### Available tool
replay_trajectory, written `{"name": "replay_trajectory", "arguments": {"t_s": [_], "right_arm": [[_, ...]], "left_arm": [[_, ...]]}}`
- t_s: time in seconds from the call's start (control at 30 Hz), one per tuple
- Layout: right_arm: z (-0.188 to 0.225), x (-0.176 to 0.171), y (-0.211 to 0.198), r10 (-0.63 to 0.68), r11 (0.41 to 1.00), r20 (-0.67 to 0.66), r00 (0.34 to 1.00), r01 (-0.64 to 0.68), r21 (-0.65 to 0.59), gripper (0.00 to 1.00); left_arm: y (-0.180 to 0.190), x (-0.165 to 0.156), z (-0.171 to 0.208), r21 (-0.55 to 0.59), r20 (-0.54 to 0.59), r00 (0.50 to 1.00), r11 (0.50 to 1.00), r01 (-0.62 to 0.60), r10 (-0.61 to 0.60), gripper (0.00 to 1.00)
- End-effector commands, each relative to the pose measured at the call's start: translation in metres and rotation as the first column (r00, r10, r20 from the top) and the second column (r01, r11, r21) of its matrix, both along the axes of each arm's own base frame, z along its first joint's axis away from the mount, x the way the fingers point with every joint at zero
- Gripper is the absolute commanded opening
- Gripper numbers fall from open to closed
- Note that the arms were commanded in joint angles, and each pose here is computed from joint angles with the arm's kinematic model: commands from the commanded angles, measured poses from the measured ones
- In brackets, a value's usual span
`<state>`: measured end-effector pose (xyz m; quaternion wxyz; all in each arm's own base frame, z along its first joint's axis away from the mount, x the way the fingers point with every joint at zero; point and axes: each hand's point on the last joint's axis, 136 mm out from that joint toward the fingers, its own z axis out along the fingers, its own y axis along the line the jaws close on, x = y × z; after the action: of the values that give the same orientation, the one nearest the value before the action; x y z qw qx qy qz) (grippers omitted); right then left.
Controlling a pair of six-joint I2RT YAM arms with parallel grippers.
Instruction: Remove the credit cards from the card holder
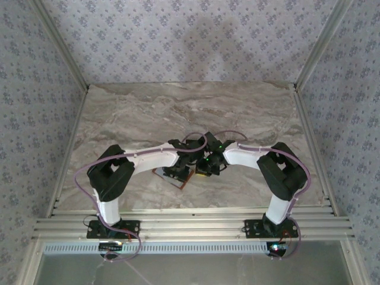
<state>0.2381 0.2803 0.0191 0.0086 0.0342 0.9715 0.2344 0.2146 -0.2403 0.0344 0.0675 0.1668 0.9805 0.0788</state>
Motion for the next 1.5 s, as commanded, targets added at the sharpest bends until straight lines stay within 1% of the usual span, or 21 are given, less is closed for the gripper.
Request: {"name": "replay_trajectory", "arguments": {"t_s": [0.0,0.33,0.57,0.7,0.93,1.03,1.1,1.37,1.47], "right_arm": [[0.001,-0.004,-0.003,0.021,0.999,-0.001,1.0,-0.021,-0.028,0.1],[0.003,-0.004,-0.005,0.017,0.999,0.004,1.0,-0.017,-0.03,0.1],[0.006,-0.003,-0.006,0.014,0.999,0.01,1.0,-0.014,-0.031,0.1],[0.008,-0.003,-0.008,0.012,0.999,0.014,1.0,-0.012,-0.036,0.1],[0.01,-0.003,-0.009,0.012,0.999,0.019,1.0,-0.012,-0.039,0.1],[0.011,-0.003,-0.009,0.011,0.999,0.021,1.0,-0.01,-0.041,0.1],[0.011,-0.003,-0.009,0.011,0.999,0.021,1.0,-0.01,-0.041,0.1],[0.011,-0.002,-0.01,0.007,0.999,0.019,1.0,-0.007,-0.047,0.1],[0.01,-0.003,-0.01,0.01,0.999,0.016,1.0,-0.009,-0.048,0.1]], "left_arm": [[0.011,0.006,0.012,0.076,0.043,0.999,0.997,0.023,-0.026,0.46],[0.026,0.023,0.02,0.129,0.09,0.995,0.991,0.022,-0.034,0.51],[0.038,0.041,0.031,0.158,0.129,0.991,0.987,0.019,-0.04,0.51],[0.049,0.051,0.033,0.155,0.127,0.992,0.988,0.006,-0.026,0.5],[0.069,0.067,0.034,0.084,0.101,0.994,0.996,-0.041,0.033,0.49],[0.079,0.075,0.035,0.046,0.088,0.994,0.996,-0.07,0.066,0.46],[0.083,0.08,0.035,-0.005,0.072,0.993,0.995,-0.096,0.096,0.43],[0.109,0.099,0.03,-0.121,0.006,0.973,0.966,-0.227,0.23,0.38],[0.115,0.103,0.024,-0.14,-0.021,0.964,0.954,-0.265,0.265,0.37]]}}
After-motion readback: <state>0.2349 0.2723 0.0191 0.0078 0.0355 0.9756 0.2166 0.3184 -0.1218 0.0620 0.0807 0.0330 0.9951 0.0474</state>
